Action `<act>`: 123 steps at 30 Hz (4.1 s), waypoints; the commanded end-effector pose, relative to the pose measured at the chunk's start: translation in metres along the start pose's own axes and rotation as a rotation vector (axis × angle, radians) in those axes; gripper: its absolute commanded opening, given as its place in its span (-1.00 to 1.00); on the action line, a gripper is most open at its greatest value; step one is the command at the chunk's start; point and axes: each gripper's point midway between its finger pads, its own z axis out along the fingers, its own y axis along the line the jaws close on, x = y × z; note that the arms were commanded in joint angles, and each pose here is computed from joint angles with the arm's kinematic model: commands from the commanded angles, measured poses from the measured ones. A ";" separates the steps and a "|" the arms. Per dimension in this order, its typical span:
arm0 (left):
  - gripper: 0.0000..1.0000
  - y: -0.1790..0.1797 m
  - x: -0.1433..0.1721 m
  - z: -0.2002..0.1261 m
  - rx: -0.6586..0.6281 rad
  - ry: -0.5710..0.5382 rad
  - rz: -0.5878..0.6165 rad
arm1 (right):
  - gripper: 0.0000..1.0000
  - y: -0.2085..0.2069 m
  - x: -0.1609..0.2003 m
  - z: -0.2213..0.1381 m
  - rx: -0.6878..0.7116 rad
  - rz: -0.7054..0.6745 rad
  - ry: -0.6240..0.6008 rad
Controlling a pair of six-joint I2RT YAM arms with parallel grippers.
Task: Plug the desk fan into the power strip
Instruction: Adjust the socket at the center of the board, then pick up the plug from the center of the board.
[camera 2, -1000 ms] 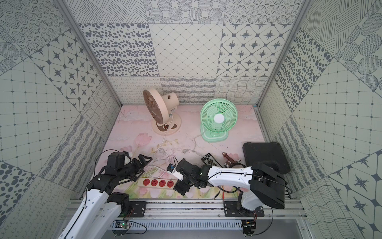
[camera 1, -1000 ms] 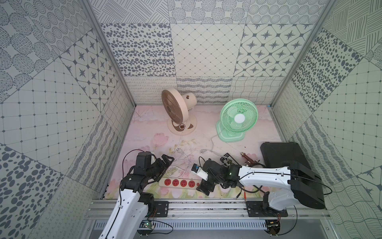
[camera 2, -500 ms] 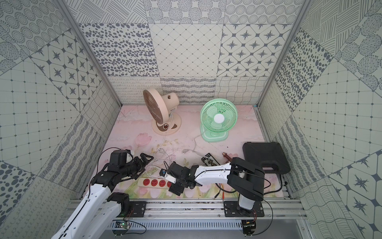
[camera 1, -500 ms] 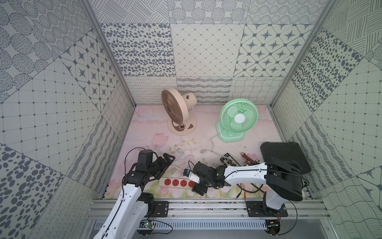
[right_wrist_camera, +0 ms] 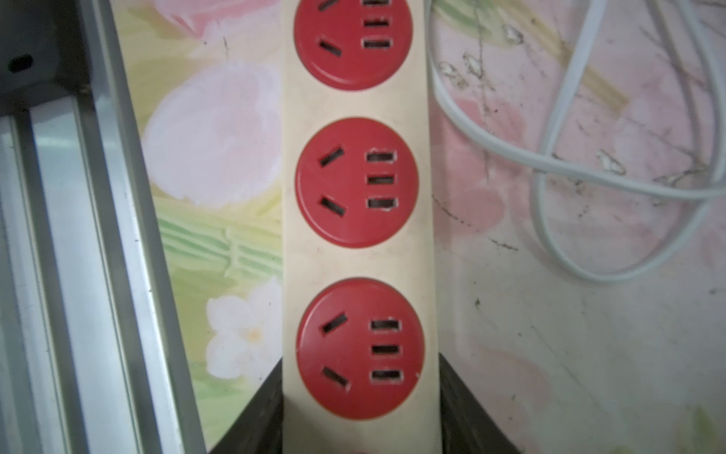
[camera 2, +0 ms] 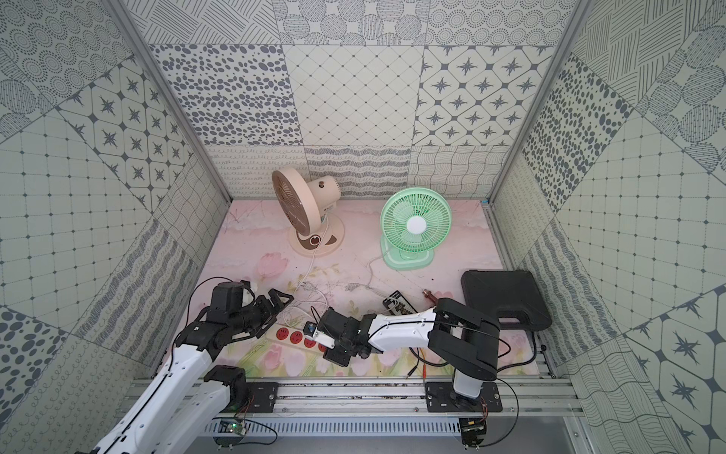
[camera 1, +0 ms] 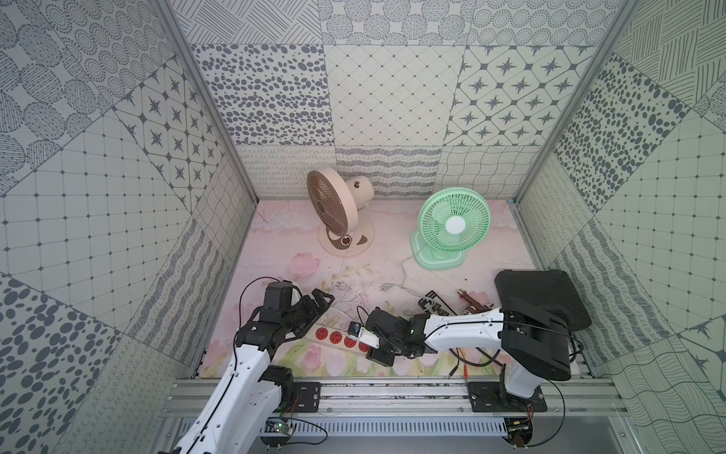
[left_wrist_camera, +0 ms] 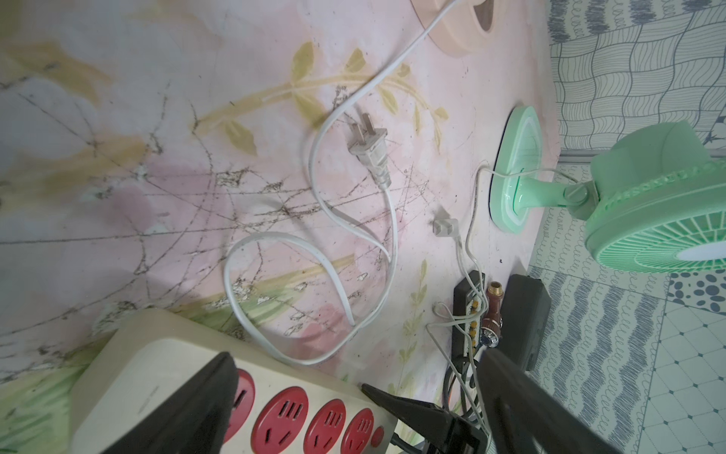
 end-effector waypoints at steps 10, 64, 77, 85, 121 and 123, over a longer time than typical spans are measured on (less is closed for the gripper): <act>0.99 -0.027 -0.021 0.012 -0.055 -0.085 0.141 | 0.18 -0.040 0.004 -0.014 0.110 0.122 -0.028; 0.82 -0.006 -0.022 0.018 -0.277 -0.076 0.257 | -0.17 -0.179 -0.077 0.018 0.138 0.501 0.018; 0.83 -0.002 -0.021 0.022 -0.284 -0.069 0.242 | -0.29 -0.171 -0.058 0.048 0.140 0.437 0.115; 0.98 -0.008 -0.021 0.018 -0.257 -0.066 0.231 | -0.69 -0.171 -0.049 0.055 0.247 0.348 0.187; 0.99 -0.183 -0.047 -0.096 0.484 -0.130 0.247 | -1.00 -0.158 -0.174 -0.235 0.293 0.141 -0.472; 0.99 -0.194 -0.046 -0.097 0.529 -0.086 0.239 | -1.00 -0.153 -0.169 -0.233 0.273 0.124 -0.469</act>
